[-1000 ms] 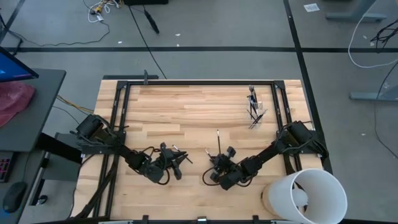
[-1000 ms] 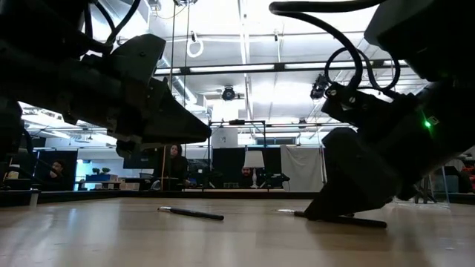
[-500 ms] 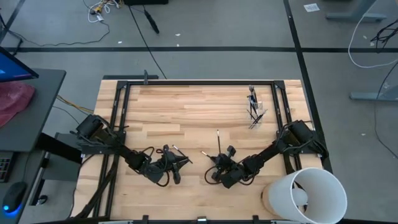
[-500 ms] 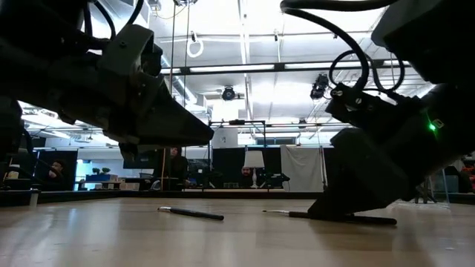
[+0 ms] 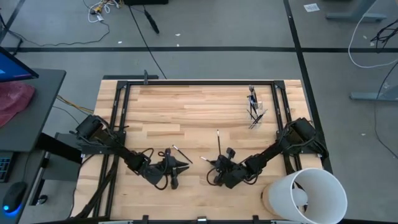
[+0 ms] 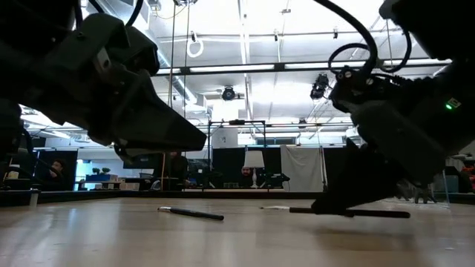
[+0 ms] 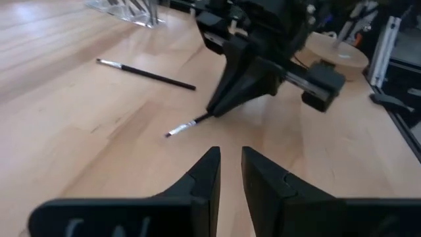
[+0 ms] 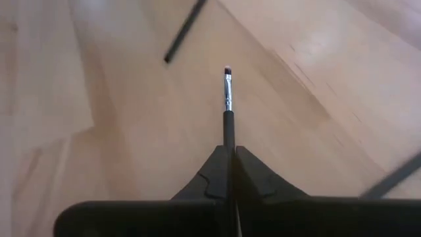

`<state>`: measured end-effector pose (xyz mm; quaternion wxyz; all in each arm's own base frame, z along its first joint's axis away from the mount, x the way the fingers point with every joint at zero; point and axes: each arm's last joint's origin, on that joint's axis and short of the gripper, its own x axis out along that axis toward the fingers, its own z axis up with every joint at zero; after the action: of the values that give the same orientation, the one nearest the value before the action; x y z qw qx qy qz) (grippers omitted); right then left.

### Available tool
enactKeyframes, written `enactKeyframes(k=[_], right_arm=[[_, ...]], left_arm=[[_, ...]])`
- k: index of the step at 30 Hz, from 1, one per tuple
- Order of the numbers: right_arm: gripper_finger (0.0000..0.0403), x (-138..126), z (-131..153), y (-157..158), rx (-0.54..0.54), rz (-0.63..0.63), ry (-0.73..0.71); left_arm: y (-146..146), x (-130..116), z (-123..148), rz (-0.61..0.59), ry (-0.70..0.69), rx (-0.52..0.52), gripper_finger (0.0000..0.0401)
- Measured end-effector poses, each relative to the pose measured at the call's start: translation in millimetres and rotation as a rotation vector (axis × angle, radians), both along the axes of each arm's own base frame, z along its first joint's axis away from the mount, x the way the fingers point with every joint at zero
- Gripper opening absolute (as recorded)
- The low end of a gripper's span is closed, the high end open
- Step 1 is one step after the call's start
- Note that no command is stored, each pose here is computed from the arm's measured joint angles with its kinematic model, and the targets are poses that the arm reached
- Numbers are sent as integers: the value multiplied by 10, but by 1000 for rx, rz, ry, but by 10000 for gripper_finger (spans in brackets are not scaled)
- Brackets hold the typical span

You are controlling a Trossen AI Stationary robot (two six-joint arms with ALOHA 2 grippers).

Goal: Put items in baskets/containers
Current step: Put the eyeshadow brush into the transparent organizer

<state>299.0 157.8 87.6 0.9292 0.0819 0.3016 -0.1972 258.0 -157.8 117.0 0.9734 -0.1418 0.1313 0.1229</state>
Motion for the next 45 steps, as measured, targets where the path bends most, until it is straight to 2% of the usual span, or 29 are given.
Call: enactKeyframes(k=[10,20,25,30,37,40,45], right_arm=[[8,41,72,26,-1,34,-126],[8,-348,274,-205,60,109,-593],[8,-378,432,-206,33,194,-730],[8,-310,559,-144,6,282,-801],[8,-292,629,-96,-22,323,-842],[8,-308,634,-69,-24,338,-846],[8,-322,635,-43,-17,349,-848]], left_arm=[[0,-1,-7,-7,7,2,64],[-38,9,-64,-16,-15,7,68],[40,151,-152,-8,-127,37,92],[129,371,-41,-60,-282,99,141],[169,566,270,-166,-495,161,211],[156,582,308,-166,-512,188,223],[150,653,396,-151,-549,178,219]])
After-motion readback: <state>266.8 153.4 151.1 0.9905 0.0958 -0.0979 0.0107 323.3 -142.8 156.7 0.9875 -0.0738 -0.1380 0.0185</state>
